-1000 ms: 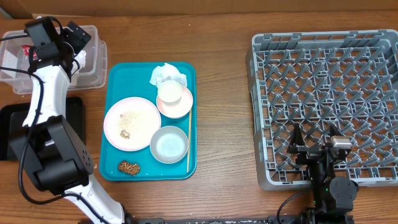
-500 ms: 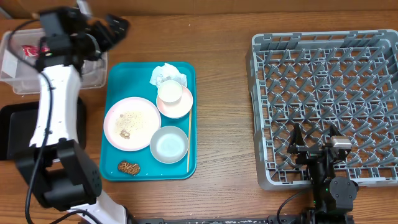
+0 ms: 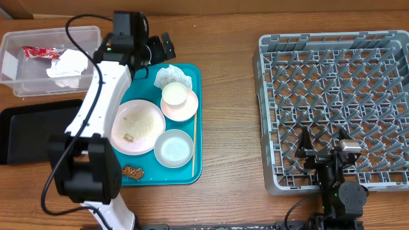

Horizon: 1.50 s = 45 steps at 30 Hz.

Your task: Sort waste into correct bins and load items into the dishwasher

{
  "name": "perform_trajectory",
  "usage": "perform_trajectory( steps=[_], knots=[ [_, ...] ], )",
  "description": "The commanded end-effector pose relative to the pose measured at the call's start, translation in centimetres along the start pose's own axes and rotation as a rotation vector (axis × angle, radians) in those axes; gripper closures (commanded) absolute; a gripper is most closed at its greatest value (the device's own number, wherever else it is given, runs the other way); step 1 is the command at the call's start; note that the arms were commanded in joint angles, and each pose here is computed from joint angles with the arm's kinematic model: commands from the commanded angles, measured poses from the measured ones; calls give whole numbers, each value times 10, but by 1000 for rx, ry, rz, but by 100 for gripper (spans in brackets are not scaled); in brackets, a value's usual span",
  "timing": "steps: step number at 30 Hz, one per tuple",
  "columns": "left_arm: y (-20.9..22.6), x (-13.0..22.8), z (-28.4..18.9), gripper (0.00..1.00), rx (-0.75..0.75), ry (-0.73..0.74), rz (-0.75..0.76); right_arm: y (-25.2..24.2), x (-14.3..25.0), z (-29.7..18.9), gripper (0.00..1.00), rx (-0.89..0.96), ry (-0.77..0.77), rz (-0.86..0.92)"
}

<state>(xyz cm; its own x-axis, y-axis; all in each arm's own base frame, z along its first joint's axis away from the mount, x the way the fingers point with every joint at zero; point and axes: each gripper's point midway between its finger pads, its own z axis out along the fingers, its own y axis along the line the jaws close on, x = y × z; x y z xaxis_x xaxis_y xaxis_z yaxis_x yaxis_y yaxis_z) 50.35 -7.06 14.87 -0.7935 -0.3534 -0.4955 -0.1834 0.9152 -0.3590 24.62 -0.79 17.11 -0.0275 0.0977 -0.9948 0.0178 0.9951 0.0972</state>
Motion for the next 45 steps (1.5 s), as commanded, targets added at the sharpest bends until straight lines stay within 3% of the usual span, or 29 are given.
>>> perform_trajectory(
  steps=[1, 13, 19, 21, 25, 28, 30, 31, 38, 45],
  knots=[
    [23, 13, 25, 0, -95, 42, -69, -2, 1, 0, 0, 11, -7, 0],
    [48, 70, 92, 0, -170, 220, -71, -2, 1, 0, 0, 11, -7, 0],
    [53, 81, 102, 1, -184, 250, -69, -2, 1, 0, 0, 11, -7, 0],
    [52, 81, 103, 13, -181, 248, -63, -2, 1, 0, 0, 11, -7, 0],
    [50, 78, 104, 53, -175, 237, -59, -2, 1, 0, 0, 11, -7, 0],
    [49, 76, 104, 71, -171, 229, -58, -2, 1, 0, 0, 11, -7, 0],
    [47, 72, 102, 91, -168, 224, -57, -2, 1, 0, 0, 11, -7, 0],
    [46, 69, 100, 96, -166, 220, -57, -2, 1, 0, 0, 11, -7, 0],
    [18, 12, 67, 96, -134, 145, -56, -2, 1, 0, 0, 11, -7, 0],
    [18, -84, 3, 96, -136, -70, -95, -2, 1, 0, 0, 11, -7, 0]
  ],
)
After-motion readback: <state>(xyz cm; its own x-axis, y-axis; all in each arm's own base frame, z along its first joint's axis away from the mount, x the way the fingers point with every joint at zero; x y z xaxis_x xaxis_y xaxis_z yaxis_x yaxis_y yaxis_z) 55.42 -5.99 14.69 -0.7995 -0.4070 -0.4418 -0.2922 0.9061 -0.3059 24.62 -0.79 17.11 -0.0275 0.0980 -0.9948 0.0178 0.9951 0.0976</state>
